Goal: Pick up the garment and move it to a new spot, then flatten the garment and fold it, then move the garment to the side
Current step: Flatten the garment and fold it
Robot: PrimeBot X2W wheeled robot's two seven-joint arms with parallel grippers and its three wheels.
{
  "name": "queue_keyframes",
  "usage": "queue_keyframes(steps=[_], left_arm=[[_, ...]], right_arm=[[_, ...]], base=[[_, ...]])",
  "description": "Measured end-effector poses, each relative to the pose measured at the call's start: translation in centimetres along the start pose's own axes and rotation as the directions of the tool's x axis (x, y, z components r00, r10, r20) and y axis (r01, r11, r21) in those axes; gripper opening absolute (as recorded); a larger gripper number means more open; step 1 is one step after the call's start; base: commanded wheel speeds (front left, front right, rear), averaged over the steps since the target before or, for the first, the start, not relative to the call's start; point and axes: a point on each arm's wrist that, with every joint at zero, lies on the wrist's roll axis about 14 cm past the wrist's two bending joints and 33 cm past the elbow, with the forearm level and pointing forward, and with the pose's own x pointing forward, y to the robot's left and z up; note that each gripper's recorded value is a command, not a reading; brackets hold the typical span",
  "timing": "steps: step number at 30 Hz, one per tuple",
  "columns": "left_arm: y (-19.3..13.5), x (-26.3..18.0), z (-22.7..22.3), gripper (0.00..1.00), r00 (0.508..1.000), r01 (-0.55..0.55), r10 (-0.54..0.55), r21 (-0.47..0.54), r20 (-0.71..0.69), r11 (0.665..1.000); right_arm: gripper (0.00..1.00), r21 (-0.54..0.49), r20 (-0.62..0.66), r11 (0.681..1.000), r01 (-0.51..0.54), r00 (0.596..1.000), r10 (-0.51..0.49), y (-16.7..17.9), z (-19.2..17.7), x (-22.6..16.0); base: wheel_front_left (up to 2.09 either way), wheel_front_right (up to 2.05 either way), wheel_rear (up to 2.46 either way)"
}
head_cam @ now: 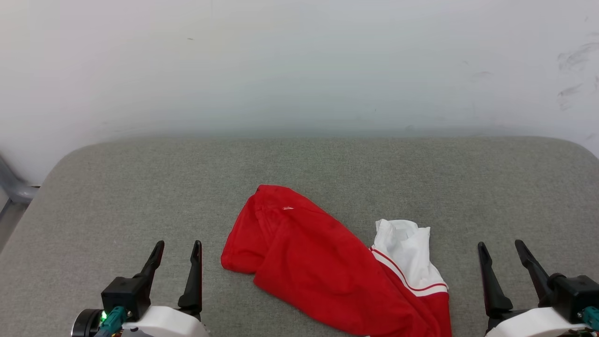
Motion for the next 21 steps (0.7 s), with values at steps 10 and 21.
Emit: queue_keyframes(steps=[10,21], left_arm=[[-0.3,-0.1,0.0,1.0,1.0,0.002,-0.002,-0.014,-0.002,1.0],[0.9,0.5,0.1,1.0,0.999,-0.052,0.052,-0.039,0.009,0.998]], right_arm=[[1.0,0.104,-0.195,0.992,0.064,0.98,-0.043,-1.6,-4.6,-0.5],[1.0,0.12,-0.563,0.992,0.05,0.826,0.026,-1.4,-11.5,2.4]], base=[[0.0,0.0,0.0],[0.0,0.0,0.0]])
